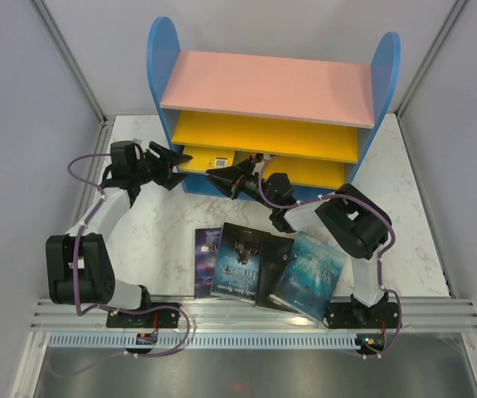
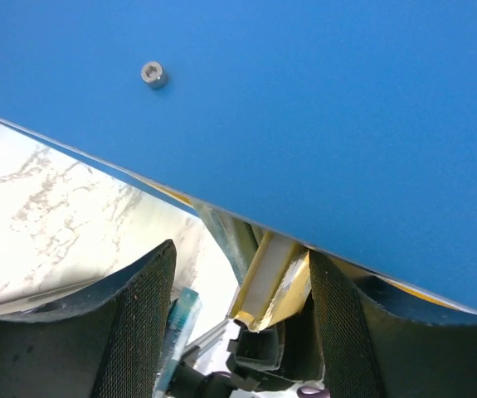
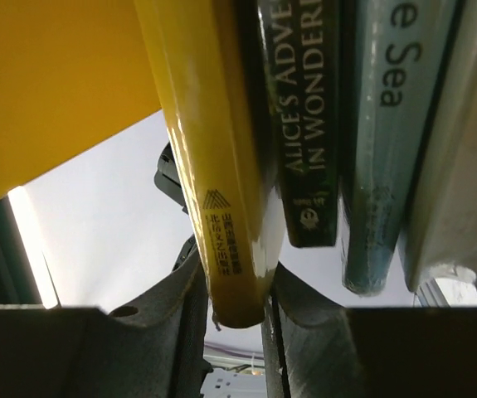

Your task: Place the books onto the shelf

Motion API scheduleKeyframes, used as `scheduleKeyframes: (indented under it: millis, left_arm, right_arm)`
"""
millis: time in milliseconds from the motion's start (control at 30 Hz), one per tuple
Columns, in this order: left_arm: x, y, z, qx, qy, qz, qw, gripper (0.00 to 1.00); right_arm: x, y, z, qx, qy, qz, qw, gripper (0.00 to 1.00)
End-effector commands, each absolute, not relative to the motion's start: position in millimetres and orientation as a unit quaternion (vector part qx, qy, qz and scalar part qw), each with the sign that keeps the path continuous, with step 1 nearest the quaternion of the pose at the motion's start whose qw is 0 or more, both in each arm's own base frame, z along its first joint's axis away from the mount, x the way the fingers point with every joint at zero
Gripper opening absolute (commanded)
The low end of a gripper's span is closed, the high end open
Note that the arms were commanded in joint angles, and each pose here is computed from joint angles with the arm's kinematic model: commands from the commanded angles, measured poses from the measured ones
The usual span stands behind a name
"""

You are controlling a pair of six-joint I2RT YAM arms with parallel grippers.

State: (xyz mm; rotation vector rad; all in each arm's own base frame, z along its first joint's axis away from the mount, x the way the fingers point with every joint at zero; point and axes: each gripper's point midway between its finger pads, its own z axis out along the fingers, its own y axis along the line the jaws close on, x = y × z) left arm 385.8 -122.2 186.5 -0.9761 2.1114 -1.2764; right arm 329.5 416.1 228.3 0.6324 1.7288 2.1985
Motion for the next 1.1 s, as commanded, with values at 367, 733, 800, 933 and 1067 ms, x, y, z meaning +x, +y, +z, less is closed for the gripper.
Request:
scheduleKeyframes:
  millis: [367, 733, 800, 933, 1067]
  left_arm:
    - [333, -97, 147, -0.360, 0.833, -0.361, 0.213, 0.70]
    - [297, -95, 187, -0.328, 0.836, -0.366, 0.245, 0.75]
    - [287, -97, 188, -0.322, 0.839, -0.367, 0.242, 0.76]
    - [272, -96, 183, -0.317, 0.845, -0.358, 0.241, 0.76]
    - [254, -96, 173, -0.315, 0.850, -0.351, 0.235, 0.76]
  right_arm:
    - [356, 420, 259, 0.236, 0.539, 0.793, 0.161, 0.31]
    - [360, 421, 262, 0.228, 0.533, 0.796, 0.176, 0.30]
    - [352, 418, 267, 0.220, 0.532, 0.799, 0.176, 0.30]
    - [332, 412, 276, 0.193, 0.541, 0.798, 0.182, 0.34]
    - [298, 411, 283, 0.143, 0.560, 0.797, 0.175, 0.40]
